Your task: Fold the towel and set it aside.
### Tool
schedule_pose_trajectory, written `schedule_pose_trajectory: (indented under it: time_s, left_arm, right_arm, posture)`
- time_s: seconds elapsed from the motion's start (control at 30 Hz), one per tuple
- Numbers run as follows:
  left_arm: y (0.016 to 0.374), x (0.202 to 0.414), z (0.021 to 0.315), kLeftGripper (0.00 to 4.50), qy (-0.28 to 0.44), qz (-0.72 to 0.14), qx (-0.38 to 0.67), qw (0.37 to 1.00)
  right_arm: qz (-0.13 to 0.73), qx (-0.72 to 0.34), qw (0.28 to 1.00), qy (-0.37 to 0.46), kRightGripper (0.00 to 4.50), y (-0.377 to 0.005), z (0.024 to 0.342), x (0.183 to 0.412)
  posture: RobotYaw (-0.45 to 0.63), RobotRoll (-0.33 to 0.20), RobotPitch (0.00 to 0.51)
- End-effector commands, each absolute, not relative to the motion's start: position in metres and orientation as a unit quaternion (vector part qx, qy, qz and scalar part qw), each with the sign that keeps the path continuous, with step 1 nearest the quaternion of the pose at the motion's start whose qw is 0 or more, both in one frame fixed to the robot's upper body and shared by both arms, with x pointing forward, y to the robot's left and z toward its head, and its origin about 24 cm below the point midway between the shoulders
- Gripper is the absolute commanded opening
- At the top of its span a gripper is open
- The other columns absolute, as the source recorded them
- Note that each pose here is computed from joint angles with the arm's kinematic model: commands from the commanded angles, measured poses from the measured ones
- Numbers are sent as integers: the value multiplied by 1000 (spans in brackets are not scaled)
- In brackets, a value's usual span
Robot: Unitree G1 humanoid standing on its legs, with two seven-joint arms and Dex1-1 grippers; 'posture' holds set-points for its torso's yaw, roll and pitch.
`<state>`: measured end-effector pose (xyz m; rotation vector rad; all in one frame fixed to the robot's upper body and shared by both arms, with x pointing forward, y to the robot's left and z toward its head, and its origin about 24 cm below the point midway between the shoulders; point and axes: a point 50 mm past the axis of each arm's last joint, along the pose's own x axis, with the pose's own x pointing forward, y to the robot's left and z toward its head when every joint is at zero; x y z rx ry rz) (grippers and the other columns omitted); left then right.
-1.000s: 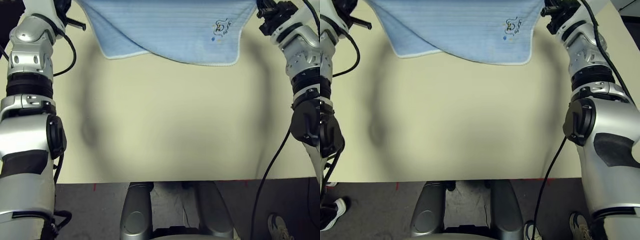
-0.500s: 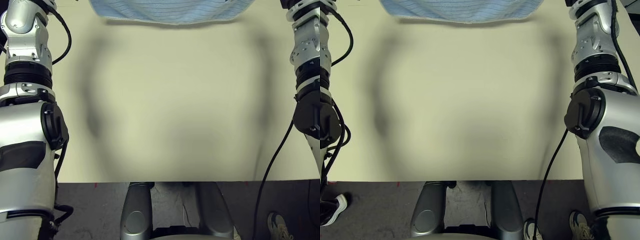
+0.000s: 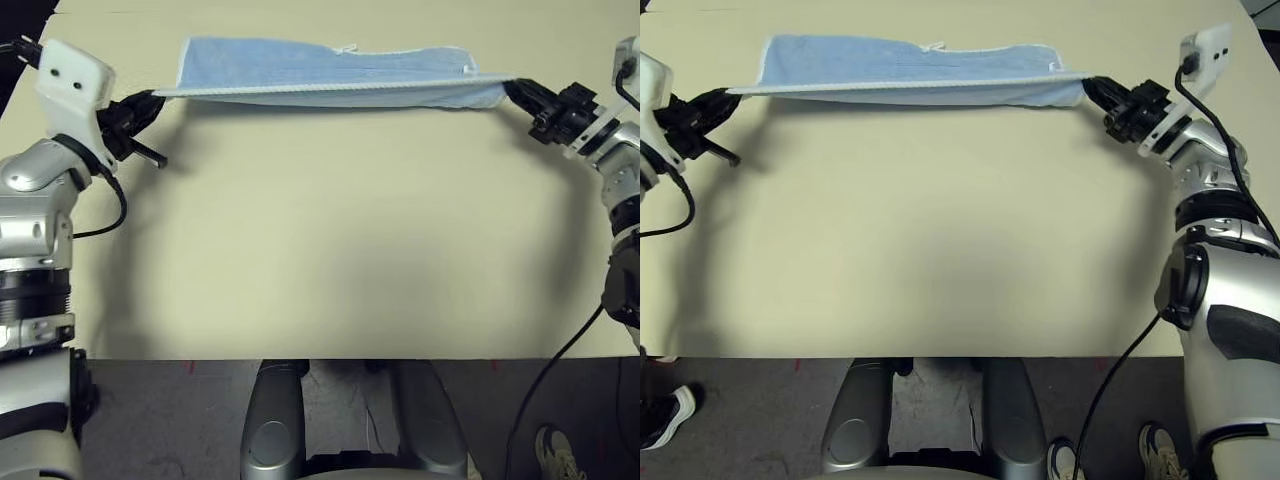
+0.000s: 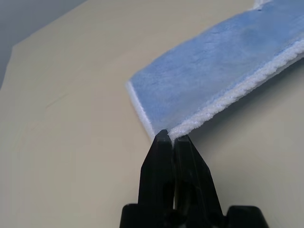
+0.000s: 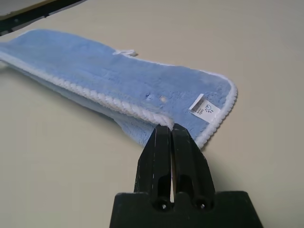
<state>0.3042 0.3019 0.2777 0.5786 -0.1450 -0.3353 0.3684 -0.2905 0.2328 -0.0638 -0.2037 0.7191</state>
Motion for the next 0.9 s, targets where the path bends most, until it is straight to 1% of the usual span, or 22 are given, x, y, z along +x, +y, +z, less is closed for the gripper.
schedule_pose_trajectory:
  time_s: [0.03,0.27,0.37,0.43,0.57,0.77,0.9]
  left_arm:
    - [307,294,266,46,6,-215,267,940]
    - [306,272,248,46,130,-319,290,893]
    - [306,262,240,46,172,-352,292,873]
    - [305,259,239,46,184,-361,293,866]
    - [307,255,238,46,202,-373,300,855]
    - [310,254,241,46,222,-388,316,837]
    - [312,257,245,46,224,-387,320,835]
  right_arm:
    - [376,-43,924,-52,0,-307,228,356]
    - [433,-128,892,16,0,-311,222,344]
    - [471,-171,863,63,0,-313,215,336]
    - [497,-187,842,97,0,-316,210,330]
    - [510,-204,824,137,0,-317,205,323]
    - [528,-204,810,155,0,-312,207,320]
    - [534,-211,809,129,0,-304,214,324]
  posture:
    - [52,0,387]
    - [43,0,380]
    - [45,0,380]
    - [46,0,379]
    - [45,0,379]
    - [43,0,379]
    - [40,0,373]
